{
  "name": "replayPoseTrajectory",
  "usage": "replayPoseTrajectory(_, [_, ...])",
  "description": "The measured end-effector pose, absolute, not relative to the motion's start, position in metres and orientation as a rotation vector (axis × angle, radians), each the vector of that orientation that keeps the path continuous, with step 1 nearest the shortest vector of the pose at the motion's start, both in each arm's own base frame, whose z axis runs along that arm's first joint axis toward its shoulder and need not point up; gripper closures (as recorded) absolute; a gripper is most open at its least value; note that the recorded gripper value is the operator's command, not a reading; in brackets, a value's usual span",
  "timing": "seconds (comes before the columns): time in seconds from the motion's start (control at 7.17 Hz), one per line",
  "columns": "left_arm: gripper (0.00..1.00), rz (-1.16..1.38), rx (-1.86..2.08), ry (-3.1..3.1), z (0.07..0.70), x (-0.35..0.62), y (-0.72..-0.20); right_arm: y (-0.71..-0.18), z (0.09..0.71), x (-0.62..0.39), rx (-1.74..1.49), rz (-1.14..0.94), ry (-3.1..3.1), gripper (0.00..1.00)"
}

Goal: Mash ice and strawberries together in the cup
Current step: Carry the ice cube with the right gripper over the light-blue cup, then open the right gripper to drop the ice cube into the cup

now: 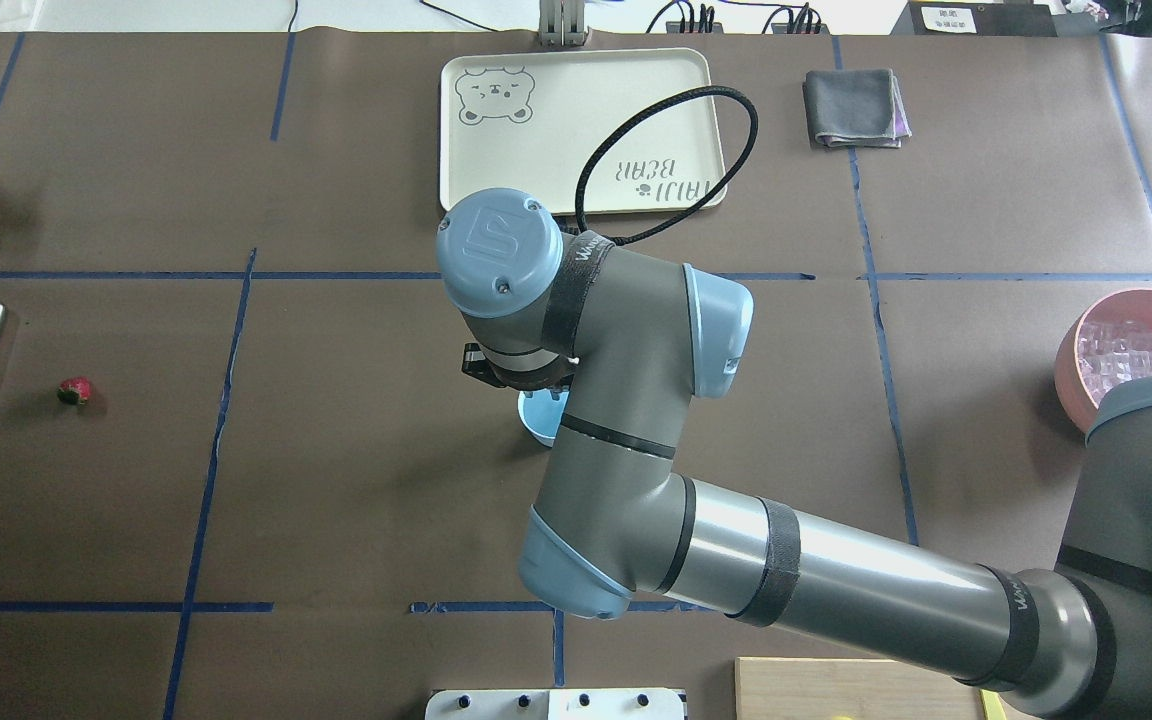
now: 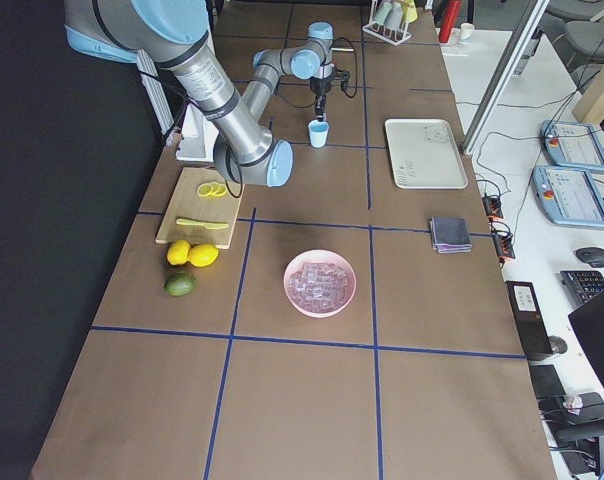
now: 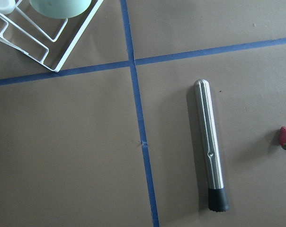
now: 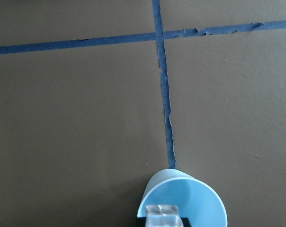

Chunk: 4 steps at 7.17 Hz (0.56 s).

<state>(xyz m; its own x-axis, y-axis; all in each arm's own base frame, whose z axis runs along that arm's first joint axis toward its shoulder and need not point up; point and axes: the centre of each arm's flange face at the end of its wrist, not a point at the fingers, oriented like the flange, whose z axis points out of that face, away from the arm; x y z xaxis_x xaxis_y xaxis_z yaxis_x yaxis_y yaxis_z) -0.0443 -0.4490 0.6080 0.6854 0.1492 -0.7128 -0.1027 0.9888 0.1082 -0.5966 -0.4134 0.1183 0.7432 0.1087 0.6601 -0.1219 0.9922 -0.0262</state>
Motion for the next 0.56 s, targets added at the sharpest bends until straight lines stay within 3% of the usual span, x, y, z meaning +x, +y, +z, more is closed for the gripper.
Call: replayPoseTrajectory(0.56, [0.0, 0.144, 0.065, 0.805, 0.6071, -0.0437, -0.4498, -0.4119, 0.1243, -0.592, 0.033, 0.133, -0.72, 0.0])
